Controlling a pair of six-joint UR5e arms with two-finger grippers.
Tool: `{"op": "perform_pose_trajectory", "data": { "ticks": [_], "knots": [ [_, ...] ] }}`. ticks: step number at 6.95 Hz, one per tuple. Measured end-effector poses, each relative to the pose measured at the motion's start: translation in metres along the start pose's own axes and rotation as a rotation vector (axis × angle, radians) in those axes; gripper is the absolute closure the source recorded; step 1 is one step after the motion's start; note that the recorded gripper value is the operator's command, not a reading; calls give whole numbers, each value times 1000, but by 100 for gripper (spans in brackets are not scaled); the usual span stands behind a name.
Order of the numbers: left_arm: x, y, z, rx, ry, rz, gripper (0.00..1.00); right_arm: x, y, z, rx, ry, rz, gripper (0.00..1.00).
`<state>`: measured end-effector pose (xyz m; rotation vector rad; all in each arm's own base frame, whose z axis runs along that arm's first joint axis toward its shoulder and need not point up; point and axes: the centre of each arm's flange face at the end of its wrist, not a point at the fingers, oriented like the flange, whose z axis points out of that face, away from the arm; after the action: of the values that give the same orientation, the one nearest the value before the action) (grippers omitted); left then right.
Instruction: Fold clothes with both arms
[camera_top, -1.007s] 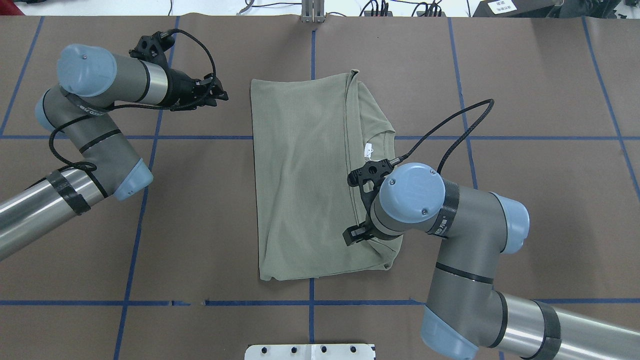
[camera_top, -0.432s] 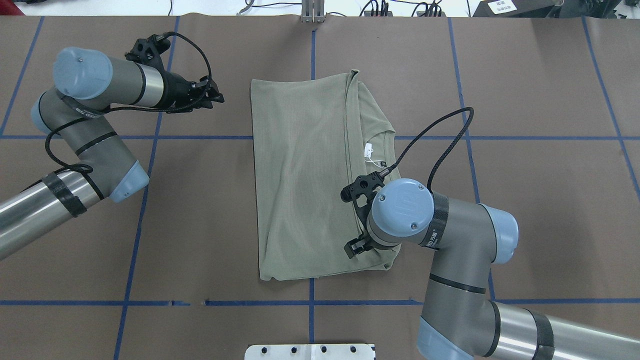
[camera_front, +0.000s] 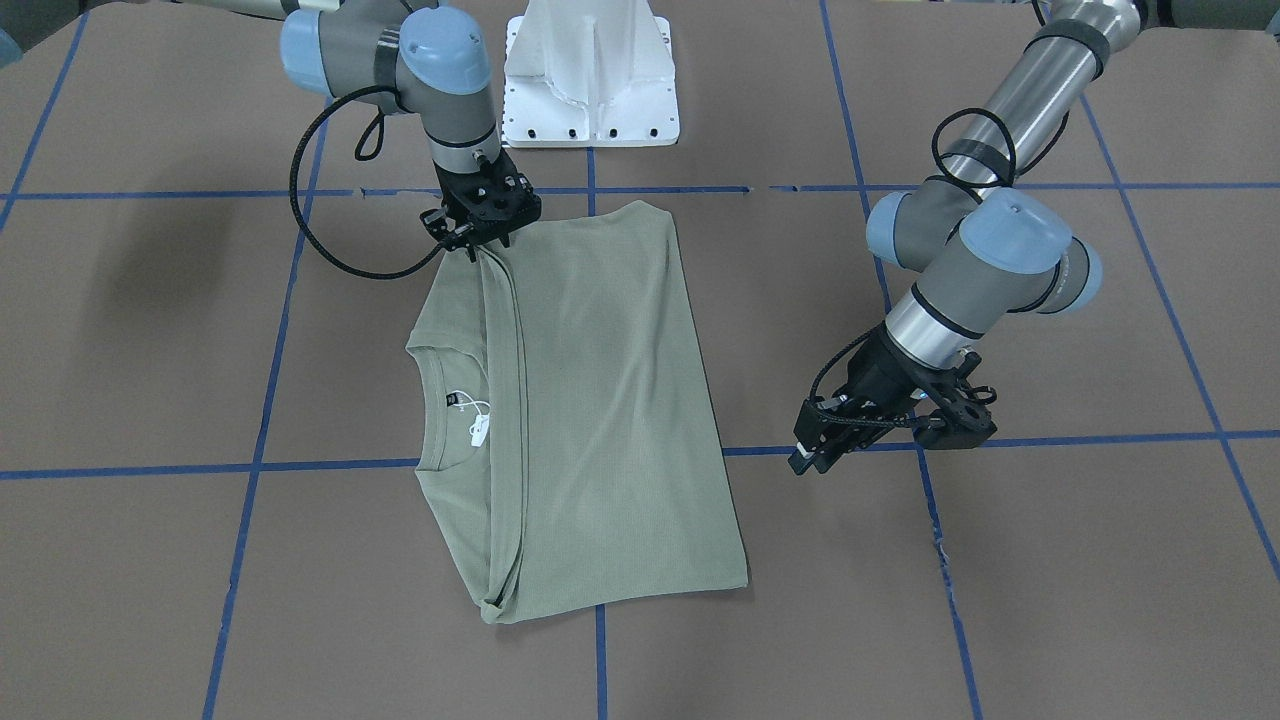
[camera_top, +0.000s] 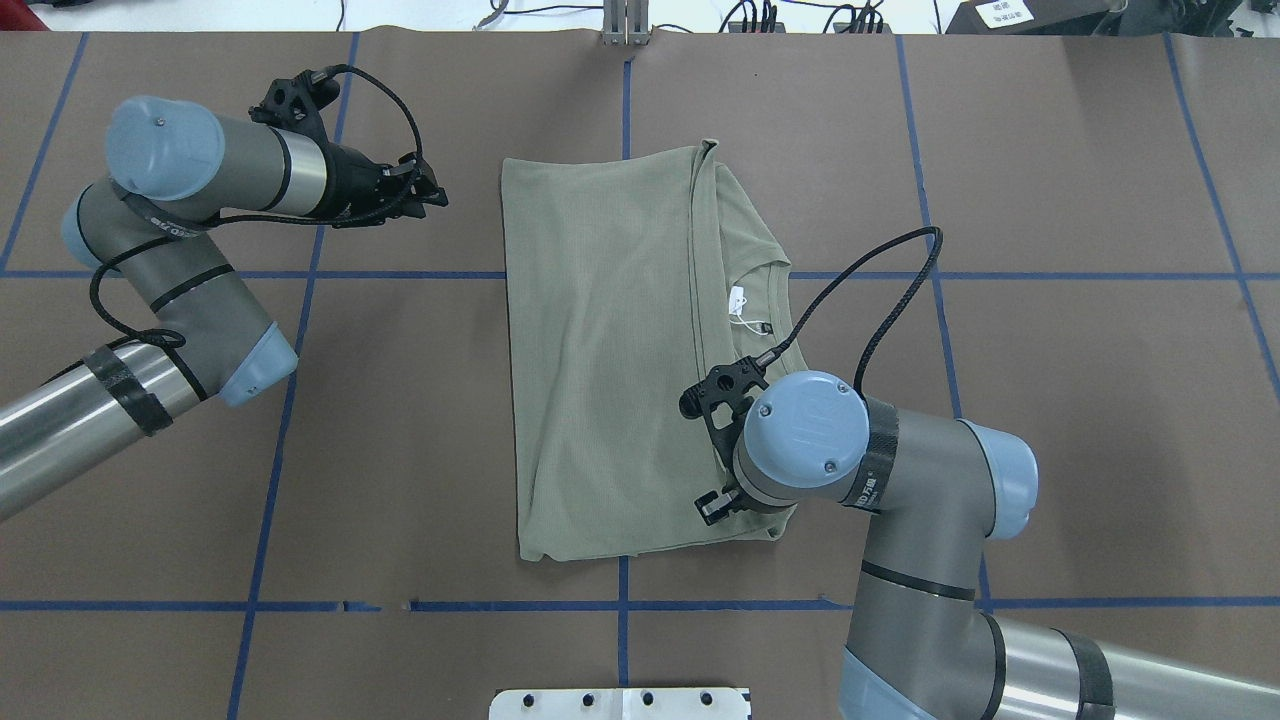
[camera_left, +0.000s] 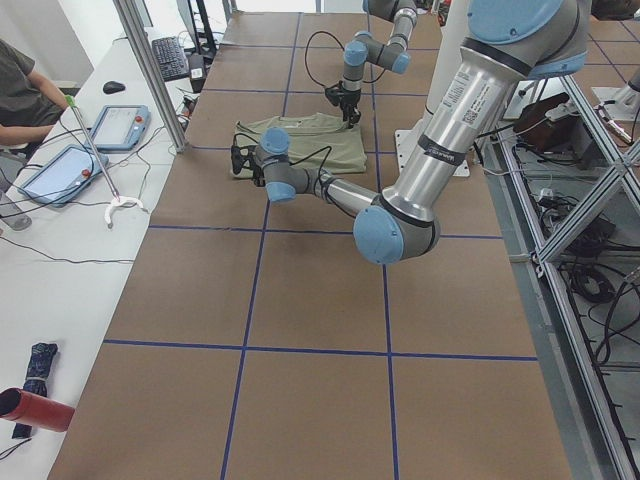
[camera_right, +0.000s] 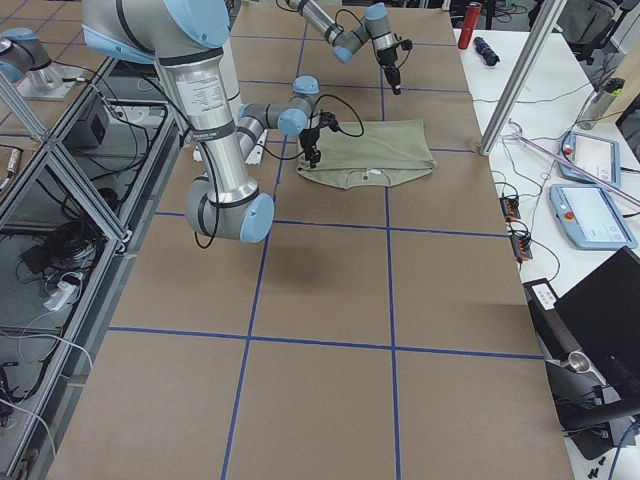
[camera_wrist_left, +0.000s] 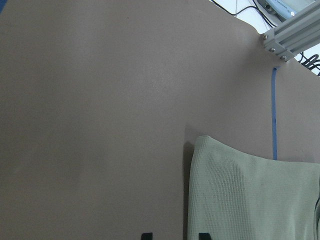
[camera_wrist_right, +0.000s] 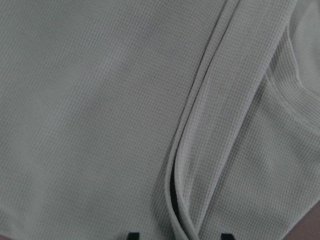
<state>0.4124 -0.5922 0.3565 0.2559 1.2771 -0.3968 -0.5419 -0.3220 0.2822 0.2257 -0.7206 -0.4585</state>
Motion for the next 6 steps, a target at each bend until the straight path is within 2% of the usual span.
{"op": "perform_pose_trajectory", "data": {
  "ticks": [3, 5, 6],
  "knots": [
    [3, 1, 0, -1, 4, -3, 58, 22, 5, -13, -1, -14, 9, 100],
    [5, 1, 0, 0, 8, -10, 58, 45, 30, -12, -29, -6, 37, 100],
    [7, 1, 0, 0, 10, -20, 58, 50, 43, -3, -47, 12, 82, 41]
  ]
}}
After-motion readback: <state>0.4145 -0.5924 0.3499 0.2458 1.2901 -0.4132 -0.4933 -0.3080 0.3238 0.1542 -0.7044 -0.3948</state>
